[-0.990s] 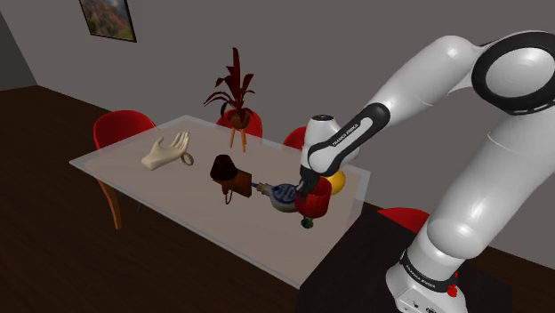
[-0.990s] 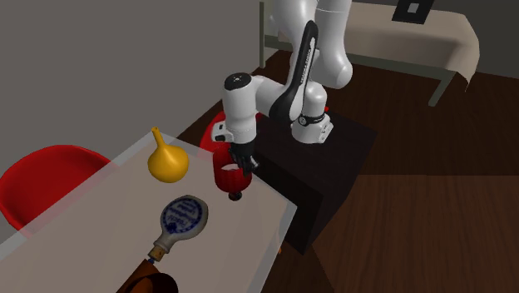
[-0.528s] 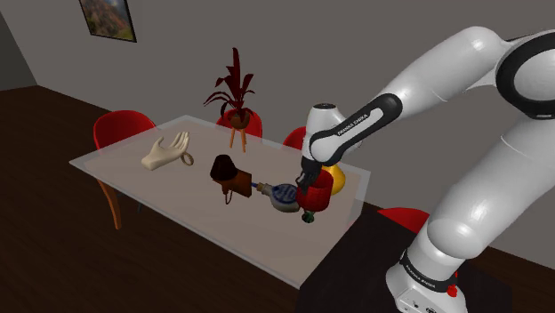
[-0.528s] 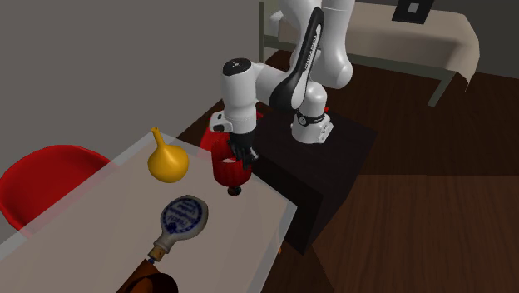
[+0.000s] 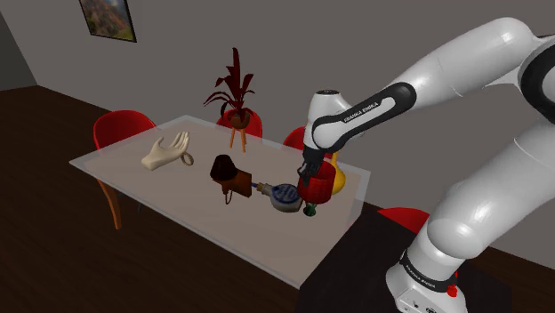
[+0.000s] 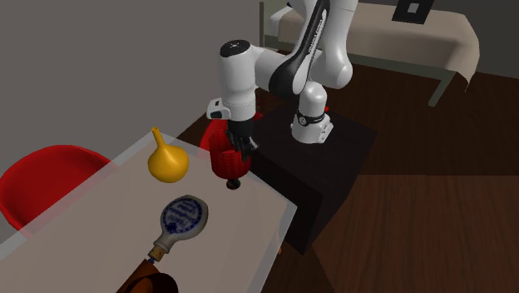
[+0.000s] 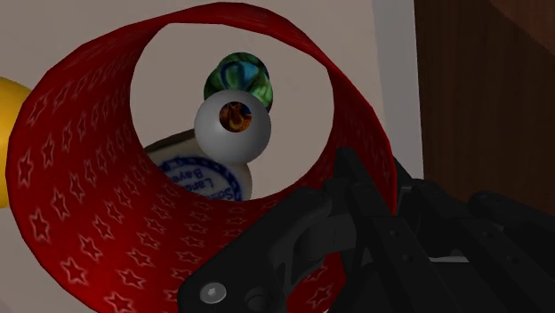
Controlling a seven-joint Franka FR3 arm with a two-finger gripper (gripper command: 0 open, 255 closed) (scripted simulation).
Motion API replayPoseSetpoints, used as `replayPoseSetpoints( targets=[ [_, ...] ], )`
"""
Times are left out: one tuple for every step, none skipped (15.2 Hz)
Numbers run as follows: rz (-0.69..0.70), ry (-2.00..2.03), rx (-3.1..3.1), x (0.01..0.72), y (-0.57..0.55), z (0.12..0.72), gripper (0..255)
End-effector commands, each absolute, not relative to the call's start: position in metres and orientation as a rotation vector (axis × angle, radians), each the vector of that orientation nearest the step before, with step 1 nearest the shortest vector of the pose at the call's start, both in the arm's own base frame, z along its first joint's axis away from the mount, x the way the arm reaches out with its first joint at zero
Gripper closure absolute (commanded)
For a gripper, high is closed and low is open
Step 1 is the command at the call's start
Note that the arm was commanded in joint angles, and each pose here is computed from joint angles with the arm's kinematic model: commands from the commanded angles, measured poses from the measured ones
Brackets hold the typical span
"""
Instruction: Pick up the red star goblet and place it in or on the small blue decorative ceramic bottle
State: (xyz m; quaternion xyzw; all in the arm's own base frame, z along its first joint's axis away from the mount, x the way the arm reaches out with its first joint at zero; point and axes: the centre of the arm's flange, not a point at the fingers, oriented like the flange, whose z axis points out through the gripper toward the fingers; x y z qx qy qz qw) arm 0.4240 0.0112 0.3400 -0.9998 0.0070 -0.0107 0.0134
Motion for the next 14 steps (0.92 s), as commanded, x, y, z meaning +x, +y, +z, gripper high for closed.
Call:
replayPoseSetpoints(
  targets=[
    [-0.033, 0.022, -3.114, 0.424, 0.012, 0.352, 255],
    [-0.033, 0.022, -3.114, 0.424, 0.012, 0.357, 255],
    [-0.033, 0.022, -3.114, 0.424, 0.012, 0.362, 255],
    [-0.033, 0.022, -3.114, 0.424, 0.012, 0.367, 255],
    [-0.033, 0.022, -3.114, 0.424, 0.012, 0.373, 255],
    [-0.033, 0.022, -3.114, 0.424, 0.012, 0.378, 255],
    [-0.033, 0.022, -3.114, 0.424, 0.012, 0.383, 255],
    [-0.033, 0.022, -3.114, 0.424, 0.012, 0.389, 255],
    [-0.033, 0.022, -3.114, 0.424, 0.012, 0.394, 255],
    [-0.033, 0.022, -3.114, 0.424, 0.012, 0.399, 255],
    [-0.033, 0.022, -3.114, 0.424, 0.012, 0.404, 255],
    [-0.033, 0.022, -3.114, 0.424, 0.012, 0.410, 255],
    [-0.033, 0.022, -3.114, 0.424, 0.012, 0.415, 255],
    [-0.033, 0.022, -3.114, 0.424, 0.012, 0.420, 255]
  ],
)
